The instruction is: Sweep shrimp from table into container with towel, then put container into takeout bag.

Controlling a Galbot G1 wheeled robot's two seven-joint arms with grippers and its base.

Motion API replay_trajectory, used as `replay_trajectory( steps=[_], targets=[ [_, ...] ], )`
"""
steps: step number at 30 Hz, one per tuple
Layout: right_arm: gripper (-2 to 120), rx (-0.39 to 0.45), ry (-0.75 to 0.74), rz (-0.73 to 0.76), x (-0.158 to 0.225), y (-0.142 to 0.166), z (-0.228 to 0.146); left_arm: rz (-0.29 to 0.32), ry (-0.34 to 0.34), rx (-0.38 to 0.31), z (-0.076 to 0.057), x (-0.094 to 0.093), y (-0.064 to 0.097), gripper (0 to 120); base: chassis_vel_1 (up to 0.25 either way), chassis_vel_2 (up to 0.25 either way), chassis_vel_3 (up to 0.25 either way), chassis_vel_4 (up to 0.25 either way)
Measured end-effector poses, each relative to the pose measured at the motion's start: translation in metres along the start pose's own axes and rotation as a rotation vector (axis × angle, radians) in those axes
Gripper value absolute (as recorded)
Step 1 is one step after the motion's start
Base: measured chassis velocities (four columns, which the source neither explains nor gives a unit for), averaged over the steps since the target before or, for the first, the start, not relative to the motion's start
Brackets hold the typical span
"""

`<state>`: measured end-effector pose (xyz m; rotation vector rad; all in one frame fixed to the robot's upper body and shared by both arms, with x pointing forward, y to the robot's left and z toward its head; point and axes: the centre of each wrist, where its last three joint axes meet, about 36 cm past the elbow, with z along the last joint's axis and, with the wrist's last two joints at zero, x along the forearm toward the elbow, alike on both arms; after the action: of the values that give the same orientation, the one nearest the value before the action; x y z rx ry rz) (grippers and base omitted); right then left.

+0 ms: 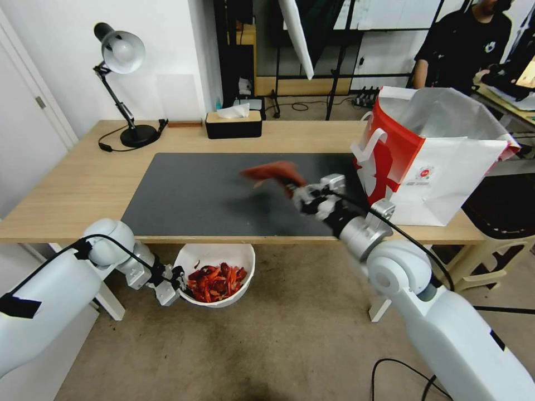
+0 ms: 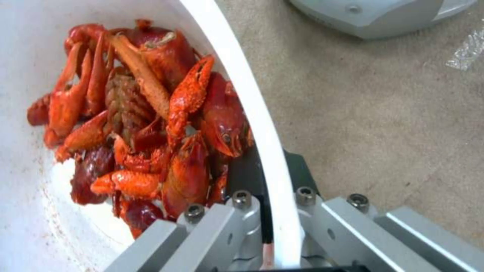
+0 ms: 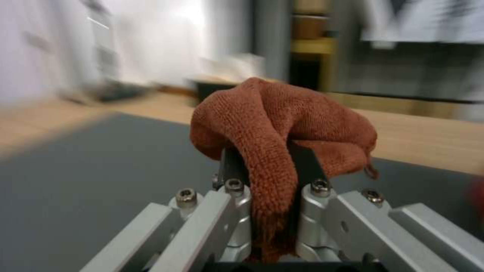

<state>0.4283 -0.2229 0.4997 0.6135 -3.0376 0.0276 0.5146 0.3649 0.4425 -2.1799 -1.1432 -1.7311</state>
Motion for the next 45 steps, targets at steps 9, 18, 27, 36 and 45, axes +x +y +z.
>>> replay_trajectory(
  steps=[9, 18, 27, 36, 45],
  targets=[
    [6, 0.043, 0.169, 0.173, 0.004, -0.006, 0.018, 0.000, -0.008, -0.006, -0.001, -0.005, 0.001, 0, 0.000, 0.000, 0.000, 0.000],
    [40, -0.008, 0.293, 0.216, 0.008, 0.004, 0.008, 0.001, -0.010, -0.010, -0.001, -0.006, 0.001, 0, 0.000, 0.000, 0.000, 0.000],
    [67, -0.017, 0.326, 0.253, 0.015, 0.011, 0.000, 0.006, -0.014, -0.011, -0.003, -0.009, -0.001, 0, 0.000, 0.000, 0.000, 0.000],
    [98, -0.053, 0.212, 0.267, 0.034, 0.022, 0.000, 0.019, -0.028, -0.029, -0.018, -0.016, -0.010, 0, 0.000, 0.000, 0.000, 0.000],
    [100, -0.073, 0.032, 0.222, 0.065, 0.042, 0.010, 0.029, -0.044, -0.093, -0.054, -0.023, -0.029, 0, 0.000, 0.000, 0.000, 0.000]
  ],
)
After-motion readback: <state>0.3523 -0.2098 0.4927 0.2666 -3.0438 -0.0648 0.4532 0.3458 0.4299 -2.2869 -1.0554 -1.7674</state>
